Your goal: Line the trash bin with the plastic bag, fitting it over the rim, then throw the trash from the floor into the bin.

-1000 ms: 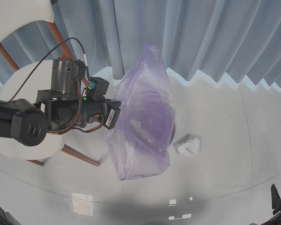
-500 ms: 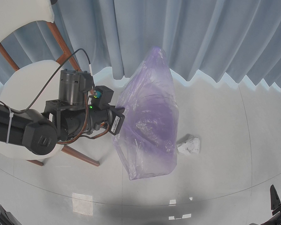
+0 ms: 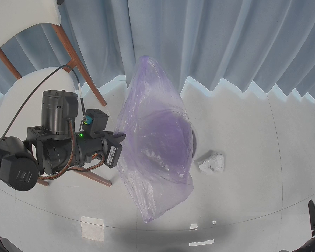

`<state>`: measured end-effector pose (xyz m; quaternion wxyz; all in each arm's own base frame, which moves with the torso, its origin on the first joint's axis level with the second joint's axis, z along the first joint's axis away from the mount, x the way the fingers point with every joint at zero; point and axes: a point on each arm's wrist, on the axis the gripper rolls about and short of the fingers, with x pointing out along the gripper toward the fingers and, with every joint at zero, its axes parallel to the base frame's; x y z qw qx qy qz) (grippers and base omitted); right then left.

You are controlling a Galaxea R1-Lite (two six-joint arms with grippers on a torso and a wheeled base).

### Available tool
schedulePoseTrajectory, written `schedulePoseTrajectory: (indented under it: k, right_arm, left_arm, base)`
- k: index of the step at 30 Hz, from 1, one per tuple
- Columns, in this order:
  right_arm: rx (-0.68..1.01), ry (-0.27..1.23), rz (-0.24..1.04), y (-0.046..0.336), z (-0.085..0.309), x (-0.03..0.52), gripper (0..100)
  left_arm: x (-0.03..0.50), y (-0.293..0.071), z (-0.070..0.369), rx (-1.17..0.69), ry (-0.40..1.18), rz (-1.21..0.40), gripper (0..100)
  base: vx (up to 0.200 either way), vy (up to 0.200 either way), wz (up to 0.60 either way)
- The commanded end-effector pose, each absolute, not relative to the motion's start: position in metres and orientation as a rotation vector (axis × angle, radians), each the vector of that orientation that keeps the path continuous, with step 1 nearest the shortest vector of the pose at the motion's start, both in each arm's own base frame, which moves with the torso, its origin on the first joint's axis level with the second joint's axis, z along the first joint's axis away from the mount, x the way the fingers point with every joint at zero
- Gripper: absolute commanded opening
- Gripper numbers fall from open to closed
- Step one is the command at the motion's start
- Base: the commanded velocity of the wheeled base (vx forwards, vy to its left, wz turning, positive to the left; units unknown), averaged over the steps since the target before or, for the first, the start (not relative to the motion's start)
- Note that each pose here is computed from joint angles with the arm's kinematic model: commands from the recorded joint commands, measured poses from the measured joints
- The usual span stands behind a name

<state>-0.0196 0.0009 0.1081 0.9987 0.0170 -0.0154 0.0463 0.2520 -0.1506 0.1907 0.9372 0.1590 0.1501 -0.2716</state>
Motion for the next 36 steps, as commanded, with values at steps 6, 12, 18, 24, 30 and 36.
schedulePoseTrajectory:
  k: [6,12,18,24,30,36]
  right_arm:
    - [0.193,0.346,0.61,0.013,0.134,0.018,100]
    - [0.259,0.541,0.674,0.025,0.15,0.057,100]
    - [0.252,0.719,0.803,0.044,0.141,0.087,100]
    - [0.21,0.831,0.899,0.068,0.128,0.109,100]
    - [0.181,0.864,0.955,0.097,0.111,0.141,100]
    - [0.17,0.825,0.993,0.126,0.084,0.175,0]
  left_arm:
    - [0.257,-0.155,0.202,0.308,0.253,-0.559,0]
    - [0.262,-0.162,0.197,0.313,0.264,-0.567,0]
    - [0.272,-0.168,0.206,0.301,0.224,-0.559,0]
    - [0.275,-0.169,0.205,0.303,0.228,-0.552,0]
    - [0.274,-0.169,0.205,0.303,0.226,-0.551,0]
    - [0.275,-0.169,0.207,0.3,0.221,-0.549,0]
  base:
    - [0.0,0.0,0.0]
    - [0.0,0.0,0.0]
    - [0.0,0.0,0.0]
    - [0.0,0.0,0.0]
    - [0.0,0.0,0.0]
    - [0.0,0.0,0.0]
